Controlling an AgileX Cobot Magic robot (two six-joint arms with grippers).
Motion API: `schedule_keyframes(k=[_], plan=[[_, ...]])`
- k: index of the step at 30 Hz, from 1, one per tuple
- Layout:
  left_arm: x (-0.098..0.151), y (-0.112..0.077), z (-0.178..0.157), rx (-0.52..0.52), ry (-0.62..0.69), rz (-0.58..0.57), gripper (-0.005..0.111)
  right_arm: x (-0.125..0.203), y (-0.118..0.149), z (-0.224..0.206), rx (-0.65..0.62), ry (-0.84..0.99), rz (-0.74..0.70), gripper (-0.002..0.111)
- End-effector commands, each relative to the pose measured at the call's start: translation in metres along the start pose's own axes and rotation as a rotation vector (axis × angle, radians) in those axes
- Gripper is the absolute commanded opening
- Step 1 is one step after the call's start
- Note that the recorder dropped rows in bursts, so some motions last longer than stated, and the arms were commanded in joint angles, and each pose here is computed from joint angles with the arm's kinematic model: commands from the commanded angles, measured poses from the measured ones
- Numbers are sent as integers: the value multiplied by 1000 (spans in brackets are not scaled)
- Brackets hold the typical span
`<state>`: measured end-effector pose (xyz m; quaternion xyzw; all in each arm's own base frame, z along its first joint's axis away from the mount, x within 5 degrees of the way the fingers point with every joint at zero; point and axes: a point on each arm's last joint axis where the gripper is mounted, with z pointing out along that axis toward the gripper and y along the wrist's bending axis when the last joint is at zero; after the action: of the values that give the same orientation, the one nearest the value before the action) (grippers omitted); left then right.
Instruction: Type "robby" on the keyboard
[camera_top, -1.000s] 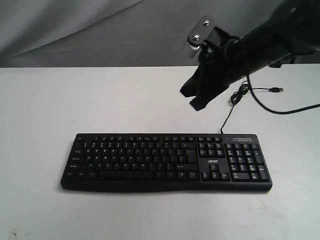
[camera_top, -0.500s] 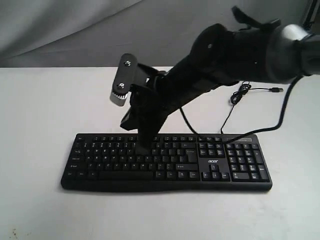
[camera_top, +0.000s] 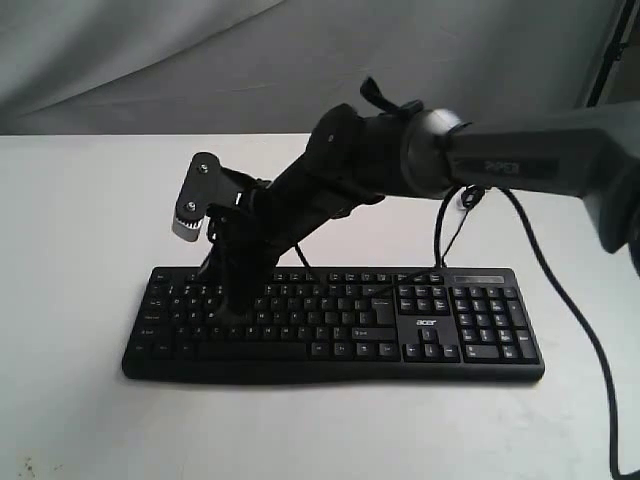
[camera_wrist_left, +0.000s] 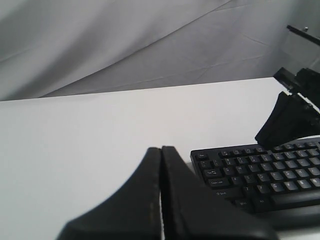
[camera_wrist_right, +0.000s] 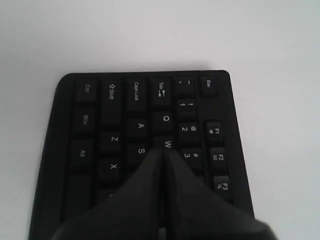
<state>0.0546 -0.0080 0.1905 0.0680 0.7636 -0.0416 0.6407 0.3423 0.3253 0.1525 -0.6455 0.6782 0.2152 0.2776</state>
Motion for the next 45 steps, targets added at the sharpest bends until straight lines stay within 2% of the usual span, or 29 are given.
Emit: schedule_keyframes(k=[1, 8, 17, 34, 45], plan=[[1, 0, 0, 5, -5, 3, 0, -2, -3, 14, -21, -54, -4, 0], [1, 0, 0, 5, -5, 3, 0, 3, -7, 20, -19, -47, -5, 0], [1, 0, 0, 5, -5, 3, 0, 12, -15, 19, 51, 38, 63, 0], [1, 0, 0, 5, -5, 3, 0, 15, -8, 18, -21, 76, 61, 0], [1, 0, 0, 5, -5, 3, 0, 18, -10, 20, 0, 83, 53, 0]])
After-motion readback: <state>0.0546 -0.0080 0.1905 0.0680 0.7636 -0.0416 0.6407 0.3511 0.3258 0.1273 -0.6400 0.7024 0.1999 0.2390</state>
